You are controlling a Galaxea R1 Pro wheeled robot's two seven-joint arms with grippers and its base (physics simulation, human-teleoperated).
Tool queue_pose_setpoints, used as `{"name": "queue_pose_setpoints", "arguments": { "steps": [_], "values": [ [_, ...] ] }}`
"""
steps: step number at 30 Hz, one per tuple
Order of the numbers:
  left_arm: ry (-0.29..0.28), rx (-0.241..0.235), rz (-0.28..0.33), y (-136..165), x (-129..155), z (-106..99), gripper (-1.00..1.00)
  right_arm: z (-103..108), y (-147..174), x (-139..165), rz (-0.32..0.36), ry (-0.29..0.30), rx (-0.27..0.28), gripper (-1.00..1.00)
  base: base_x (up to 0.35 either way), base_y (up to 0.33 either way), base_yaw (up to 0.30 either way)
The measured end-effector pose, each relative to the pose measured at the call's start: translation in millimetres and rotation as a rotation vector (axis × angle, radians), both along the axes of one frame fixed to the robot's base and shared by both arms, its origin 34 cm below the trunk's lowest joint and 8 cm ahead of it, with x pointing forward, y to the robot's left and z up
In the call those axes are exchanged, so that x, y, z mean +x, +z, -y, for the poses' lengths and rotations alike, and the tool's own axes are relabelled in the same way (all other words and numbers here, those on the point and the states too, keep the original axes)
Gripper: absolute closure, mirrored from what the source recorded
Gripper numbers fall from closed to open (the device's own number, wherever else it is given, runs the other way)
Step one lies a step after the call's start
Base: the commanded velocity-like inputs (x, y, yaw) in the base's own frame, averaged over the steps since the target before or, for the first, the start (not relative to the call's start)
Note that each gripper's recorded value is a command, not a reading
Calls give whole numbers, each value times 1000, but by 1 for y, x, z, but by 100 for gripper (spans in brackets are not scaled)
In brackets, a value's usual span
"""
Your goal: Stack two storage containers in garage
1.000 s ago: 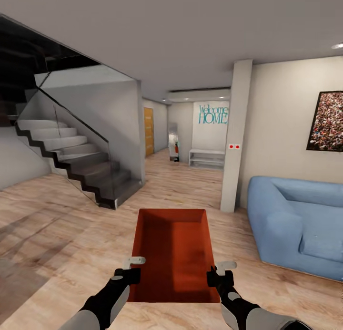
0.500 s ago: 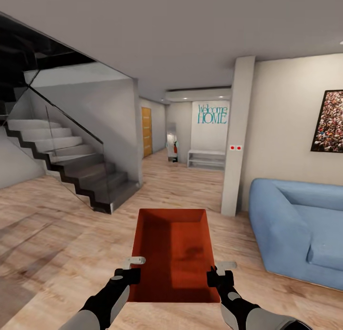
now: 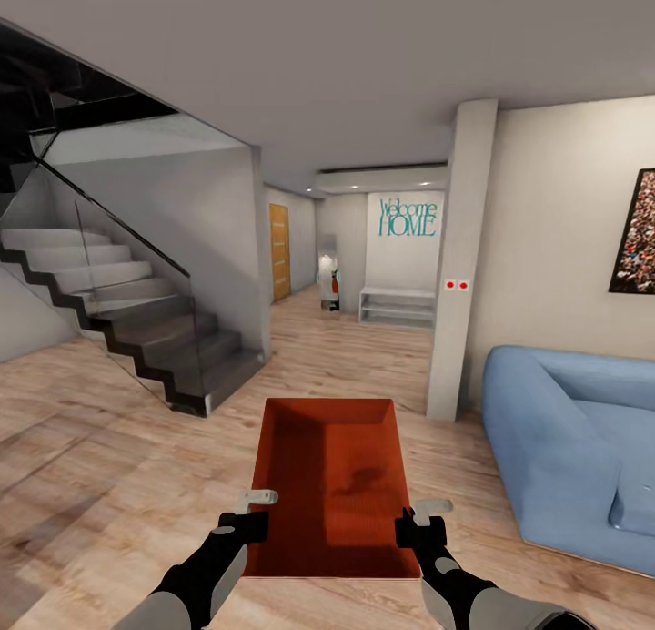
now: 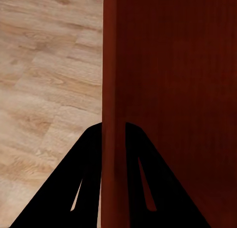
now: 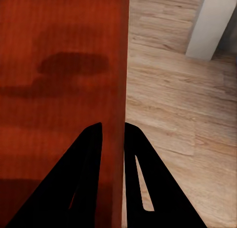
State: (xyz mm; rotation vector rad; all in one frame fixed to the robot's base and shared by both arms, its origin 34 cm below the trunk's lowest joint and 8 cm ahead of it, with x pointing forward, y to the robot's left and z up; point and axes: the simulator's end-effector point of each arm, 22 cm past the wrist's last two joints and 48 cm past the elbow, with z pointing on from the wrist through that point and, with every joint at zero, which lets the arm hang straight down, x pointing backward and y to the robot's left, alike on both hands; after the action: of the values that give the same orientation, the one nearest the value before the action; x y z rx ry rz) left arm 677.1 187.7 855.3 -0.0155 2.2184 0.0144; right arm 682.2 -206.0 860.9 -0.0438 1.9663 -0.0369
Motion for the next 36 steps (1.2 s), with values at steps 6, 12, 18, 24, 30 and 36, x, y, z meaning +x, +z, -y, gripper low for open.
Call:
{"name": "queue_pose_setpoints", "arguments": {
  "steps": [6,12,18,24,30,36],
  "values": [
    [0,-1,0,0,0,0,100,0,0,0,0,1,0,100,322,0,0],
    [0,0,0,0,0,0,100,0,0,0,0,1,0,100,322,0,0],
    [0,0,0,0,0,0,100,0,0,0,0,0,0,100,322,0,0],
    [0,0,-1,0,0,0,100,0,0,0,-1,0,0,100,322,0,0],
    [0,0,-1,0,0,0,100,0,0,0,-1,0,0,100,322,0,0],
    [0,0,-1,0,0,0,100,0,0,0,-1,0,0,100,322,0,0]
  ]
}}
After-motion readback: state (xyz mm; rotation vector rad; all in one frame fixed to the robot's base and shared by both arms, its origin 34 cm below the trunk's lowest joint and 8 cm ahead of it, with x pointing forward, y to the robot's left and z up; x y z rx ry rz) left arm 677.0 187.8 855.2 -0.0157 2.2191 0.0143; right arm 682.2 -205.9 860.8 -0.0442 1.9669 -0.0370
